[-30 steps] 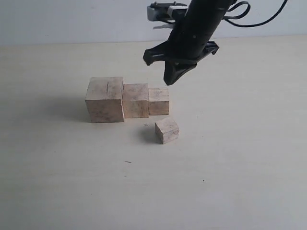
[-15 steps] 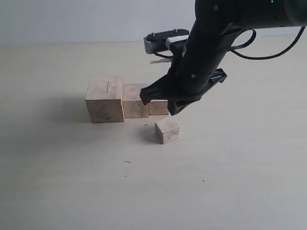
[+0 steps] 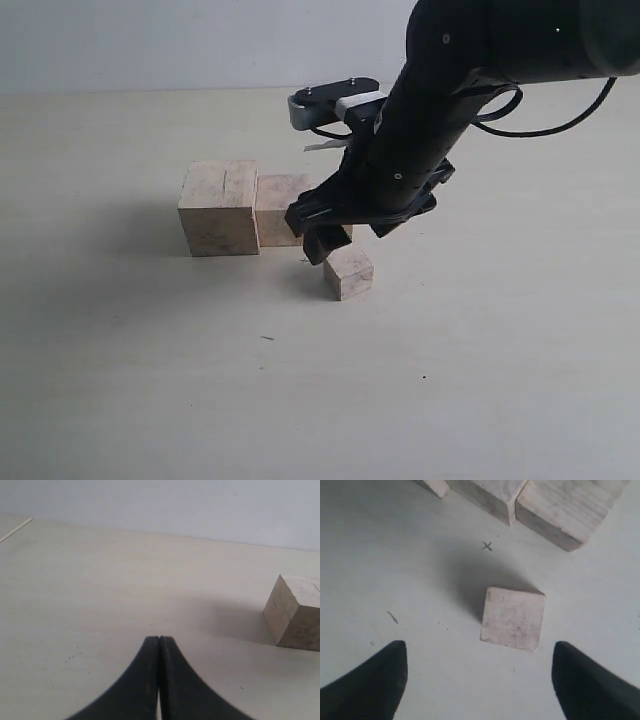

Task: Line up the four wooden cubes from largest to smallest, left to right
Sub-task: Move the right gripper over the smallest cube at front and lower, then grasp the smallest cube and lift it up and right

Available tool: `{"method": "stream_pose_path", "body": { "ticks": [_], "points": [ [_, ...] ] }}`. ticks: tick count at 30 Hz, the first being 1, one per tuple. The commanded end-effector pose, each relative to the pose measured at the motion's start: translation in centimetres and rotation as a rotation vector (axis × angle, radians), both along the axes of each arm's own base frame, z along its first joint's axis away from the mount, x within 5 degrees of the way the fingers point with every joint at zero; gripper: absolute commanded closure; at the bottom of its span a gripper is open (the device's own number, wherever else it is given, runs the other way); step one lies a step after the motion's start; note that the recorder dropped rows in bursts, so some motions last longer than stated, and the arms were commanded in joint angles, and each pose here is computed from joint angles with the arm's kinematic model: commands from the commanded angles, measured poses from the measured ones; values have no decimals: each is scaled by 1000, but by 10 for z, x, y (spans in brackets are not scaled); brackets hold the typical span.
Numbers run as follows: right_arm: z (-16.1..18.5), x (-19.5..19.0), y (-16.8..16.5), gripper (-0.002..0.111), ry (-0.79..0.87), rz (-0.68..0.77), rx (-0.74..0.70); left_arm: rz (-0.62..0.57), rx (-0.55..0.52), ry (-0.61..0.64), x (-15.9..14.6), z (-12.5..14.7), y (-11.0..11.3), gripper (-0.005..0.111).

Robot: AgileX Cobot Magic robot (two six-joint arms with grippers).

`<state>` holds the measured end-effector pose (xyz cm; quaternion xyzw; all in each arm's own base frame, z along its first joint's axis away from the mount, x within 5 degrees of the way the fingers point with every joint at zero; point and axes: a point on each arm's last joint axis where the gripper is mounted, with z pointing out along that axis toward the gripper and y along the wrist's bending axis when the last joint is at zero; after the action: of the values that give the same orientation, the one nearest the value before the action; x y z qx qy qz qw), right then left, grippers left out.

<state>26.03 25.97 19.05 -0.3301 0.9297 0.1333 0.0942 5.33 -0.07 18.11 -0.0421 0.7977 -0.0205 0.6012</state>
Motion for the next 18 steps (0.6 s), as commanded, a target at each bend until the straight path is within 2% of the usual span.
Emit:
{"method": "stream_pose_path", "body": {
  "ticks": [1,15,18],
  "points": [
    [-7,3,3,30,-12,8,7,-4,2,-14,0,0,0,107],
    [-58,10,7,30,40,7,-76,-5,3,-14,0,0,0,107],
    [-64,12,8,37,44,-11,-79,-5,3,-14,0,0,0,107]
  ]
}}
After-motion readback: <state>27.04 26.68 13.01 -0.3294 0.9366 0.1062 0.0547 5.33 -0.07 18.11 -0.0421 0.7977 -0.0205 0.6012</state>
